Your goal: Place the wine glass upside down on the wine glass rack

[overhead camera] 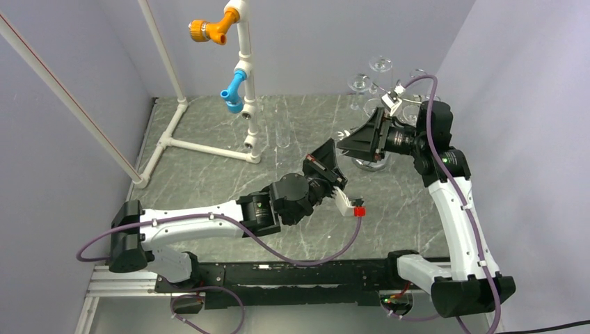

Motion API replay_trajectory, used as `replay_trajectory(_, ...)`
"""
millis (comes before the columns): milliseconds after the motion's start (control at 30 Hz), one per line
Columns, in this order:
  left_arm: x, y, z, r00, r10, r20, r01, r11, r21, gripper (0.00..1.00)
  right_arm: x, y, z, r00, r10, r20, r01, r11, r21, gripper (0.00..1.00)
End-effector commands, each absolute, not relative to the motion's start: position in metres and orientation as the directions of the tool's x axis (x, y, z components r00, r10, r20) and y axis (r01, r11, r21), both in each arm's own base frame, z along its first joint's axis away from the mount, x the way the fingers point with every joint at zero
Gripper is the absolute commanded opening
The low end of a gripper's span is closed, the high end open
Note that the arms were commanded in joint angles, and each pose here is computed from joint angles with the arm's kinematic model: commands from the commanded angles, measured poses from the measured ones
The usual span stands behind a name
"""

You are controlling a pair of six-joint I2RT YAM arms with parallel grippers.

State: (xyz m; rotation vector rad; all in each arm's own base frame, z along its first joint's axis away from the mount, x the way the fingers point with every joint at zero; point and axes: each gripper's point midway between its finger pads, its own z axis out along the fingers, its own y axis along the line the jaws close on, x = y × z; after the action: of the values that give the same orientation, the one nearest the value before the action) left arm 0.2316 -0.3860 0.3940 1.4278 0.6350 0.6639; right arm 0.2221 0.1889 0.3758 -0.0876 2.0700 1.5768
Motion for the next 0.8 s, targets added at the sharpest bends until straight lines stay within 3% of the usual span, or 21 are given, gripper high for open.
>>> replay_trajectory(0,0.227,-0.376,0.429,0.646,0.761,-0.059,-0.090,0.152,0.984,0.00,0.226,0.192,0.378,-0.850,0.287,-0.442,-0.346,0.329,0.879,0.60)
replay_trajectory(33,0.226,-0.376,0.430,0.647,0.760,-0.060,-0.090,0.154,0.984,0.00,0.227,0.193,0.380,-0.851,0.291,-0.438,-0.344,0.322,0.882,0.49)
replay_trajectory(267,0.219,-0.374,0.432,0.654,0.751,-0.086,-0.076,0.178,0.981,0.00,0.232,0.197,0.402,-0.836,0.304,-0.457,-0.388,0.261,0.884,0.08)
replay_trajectory(333,0.218,-0.371,0.434,0.655,0.747,-0.113,-0.059,0.200,0.978,0.00,0.231,0.198,0.408,-0.836,0.298,-0.462,-0.403,0.240,0.883,0.01)
replay_trajectory(367,0.217,-0.369,0.435,0.654,0.743,-0.139,-0.045,0.222,0.974,0.07,0.231,0.199,0.412,-0.835,0.294,-0.466,-0.414,0.225,0.882,0.00)
replay_trajectory(400,0.215,-0.365,0.437,0.653,0.737,-0.174,-0.031,0.255,0.967,0.21,0.230,0.200,0.418,-0.831,0.290,-0.474,-0.428,0.211,0.879,0.00)
replay_trajectory(533,0.197,-0.348,0.448,0.678,0.635,-0.371,0.111,0.410,0.905,0.95,0.231,0.203,0.453,-0.801,0.285,-0.527,-0.507,0.146,0.850,0.00)
replay_trajectory(567,0.189,-0.343,0.454,0.684,0.586,-0.435,0.169,0.453,0.876,0.99,0.232,0.203,0.464,-0.787,0.289,-0.545,-0.530,0.134,0.837,0.00)
replay_trajectory(700,0.164,-0.312,0.489,0.612,0.316,-0.725,0.450,0.614,0.648,0.99,0.237,0.204,0.501,-0.745,0.295,-0.598,-0.603,0.087,0.793,0.00)
replay_trajectory(767,0.158,-0.293,0.504,0.547,0.194,-0.814,0.531,0.671,0.517,0.99,0.240,0.204,0.520,-0.715,0.295,-0.634,-0.648,0.062,0.759,0.00)
